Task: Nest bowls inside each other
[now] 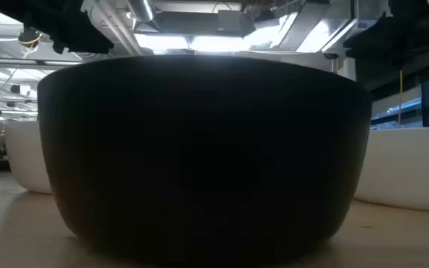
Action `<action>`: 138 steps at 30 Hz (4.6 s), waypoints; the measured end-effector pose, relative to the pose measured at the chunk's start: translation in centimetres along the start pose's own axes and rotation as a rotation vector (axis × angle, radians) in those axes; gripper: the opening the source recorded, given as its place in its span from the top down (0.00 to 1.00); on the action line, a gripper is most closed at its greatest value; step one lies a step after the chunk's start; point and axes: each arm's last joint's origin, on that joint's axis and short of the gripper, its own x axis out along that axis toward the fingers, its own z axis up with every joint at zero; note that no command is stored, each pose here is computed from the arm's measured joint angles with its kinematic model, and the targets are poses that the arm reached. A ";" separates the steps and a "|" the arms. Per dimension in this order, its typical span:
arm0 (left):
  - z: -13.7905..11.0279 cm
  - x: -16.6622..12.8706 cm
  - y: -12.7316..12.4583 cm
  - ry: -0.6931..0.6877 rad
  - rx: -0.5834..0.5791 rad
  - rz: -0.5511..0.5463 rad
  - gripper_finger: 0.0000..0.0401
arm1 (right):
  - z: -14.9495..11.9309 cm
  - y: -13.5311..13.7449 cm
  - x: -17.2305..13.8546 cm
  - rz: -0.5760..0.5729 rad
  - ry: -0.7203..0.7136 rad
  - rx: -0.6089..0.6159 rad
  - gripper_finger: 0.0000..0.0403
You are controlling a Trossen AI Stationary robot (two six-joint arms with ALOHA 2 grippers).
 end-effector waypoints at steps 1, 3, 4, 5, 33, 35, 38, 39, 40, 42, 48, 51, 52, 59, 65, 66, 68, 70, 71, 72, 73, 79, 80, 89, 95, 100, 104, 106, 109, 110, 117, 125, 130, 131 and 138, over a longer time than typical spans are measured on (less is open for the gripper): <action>0.0 0.0 0.0 0.000 0.000 0.000 0.60 | 0.0 0.0 0.0 0.000 0.000 0.001 0.58; 0.0 0.0 0.0 0.000 0.000 0.000 0.60 | 0.0 0.0 0.0 0.000 0.000 0.001 0.58; 0.0 0.0 0.0 0.000 0.000 0.000 0.60 | 0.0 0.0 0.0 0.000 0.001 0.000 0.58; 0.0 0.0 0.0 0.000 0.000 0.000 0.60 | 0.0 0.0 0.0 0.000 0.000 0.000 0.58; 0.0 0.0 0.0 -0.001 0.000 0.000 0.60 | 0.0 0.0 0.0 0.000 0.000 0.001 0.58; 0.0 0.0 0.0 -0.001 0.000 0.000 0.60 | 0.0 0.0 0.0 0.000 0.000 0.000 0.58; 0.0 0.0 0.0 -0.001 0.000 0.000 0.60 | 0.0 0.0 0.0 0.000 0.000 0.001 0.58; 0.0 0.0 0.0 0.000 0.000 0.000 0.60 | 0.0 0.0 0.0 0.000 0.000 0.001 0.58; 0.0 0.0 0.0 0.000 0.000 0.000 0.60 | 0.0 0.0 0.0 0.000 0.001 0.000 0.58; 0.0 0.0 0.0 0.000 0.000 0.000 0.60 | 0.0 0.0 0.0 0.000 0.001 0.000 0.58; 0.0 0.0 0.0 0.000 0.000 0.000 0.60 | 0.0 0.0 0.0 0.000 0.001 0.001 0.58; 0.0 0.0 0.0 0.000 0.000 0.000 0.60 | 0.0 0.0 0.0 0.000 0.000 0.000 0.58; 0.0 0.0 0.0 0.000 0.000 0.000 0.60 | 0.0 0.0 0.0 0.000 0.001 0.000 0.58; 0.0 0.0 0.0 0.000 0.000 0.000 0.60 | 0.0 0.0 0.0 0.000 0.000 0.001 0.58; 0.0 0.0 0.0 0.000 0.000 0.000 0.60 | 0.0 0.0 0.0 0.000 0.000 0.001 0.58; 0.0 0.0 0.0 0.000 -0.001 0.000 0.60 | 0.0 0.0 0.0 0.000 0.000 0.000 0.58; 0.0 0.0 0.0 0.000 0.000 0.000 0.60 | 0.0 0.0 0.0 0.000 0.000 0.000 0.58; 0.0 0.0 0.0 0.000 0.000 0.000 0.60 | 0.0 0.0 0.0 0.000 0.000 0.001 0.58; 0.0 0.0 0.0 0.000 0.000 0.000 0.60 | 0.0 0.0 0.0 0.000 0.000 0.000 0.58; 0.0 0.0 0.0 0.000 0.000 0.000 0.60 | 0.0 0.0 0.0 0.000 0.000 0.000 0.58; 0.0 0.0 0.0 0.000 0.000 0.000 0.60 | 0.0 0.0 0.0 0.000 0.001 0.000 0.58; 0.0 0.0 0.0 0.000 0.000 0.000 0.60 | 0.0 0.0 0.0 0.000 0.001 0.001 0.58; 0.0 0.0 0.0 0.000 0.000 0.000 0.60 | 0.0 0.0 0.0 0.000 0.001 0.001 0.58; 0.0 0.0 0.0 -0.001 0.000 0.000 0.60 | 0.0 0.0 0.0 0.000 0.000 0.000 0.58; 0.0 0.0 0.0 -0.001 0.000 0.000 0.60 | 0.0 0.0 0.0 -0.001 -0.001 0.001 0.58; 0.0 0.0 0.0 0.000 0.000 0.000 0.60 | 0.0 0.0 0.0 -0.001 -0.001 0.002 0.58; 0.0 0.0 0.0 -0.001 0.000 0.000 0.60 | 0.0 0.0 0.0 -0.001 -0.001 0.003 0.58; 0.0 0.0 0.0 0.000 0.000 0.000 0.60 | 0.0 0.0 0.0 -0.001 -0.001 0.002 0.58; 0.0 0.0 0.0 0.000 0.000 0.000 0.60 | 0.0 0.0 0.0 -0.001 -0.002 0.007 0.58; 0.0 0.0 0.0 0.000 0.000 0.000 0.60 | 0.0 0.0 0.0 -0.001 -0.001 0.007 0.58; 0.0 0.0 0.0 0.000 0.000 0.000 0.60 | 0.0 0.0 0.0 -0.001 -0.001 0.005 0.58; 0.0 0.0 0.0 -0.001 -0.001 0.000 0.60 | 0.0 0.0 0.0 -0.001 -0.001 0.004 0.58; 0.0 0.0 0.0 0.000 -0.001 0.000 0.60 | 0.0 0.0 0.0 0.001 -0.003 0.063 0.58; 0.0 0.0 0.0 0.000 -0.001 0.000 0.60 | 0.1 0.0 0.0 0.003 -0.004 0.085 0.58; 0.0 0.0 0.0 -0.001 -0.003 0.000 0.60 | 0.5 0.4 0.0 0.126 -0.035 0.080 0.58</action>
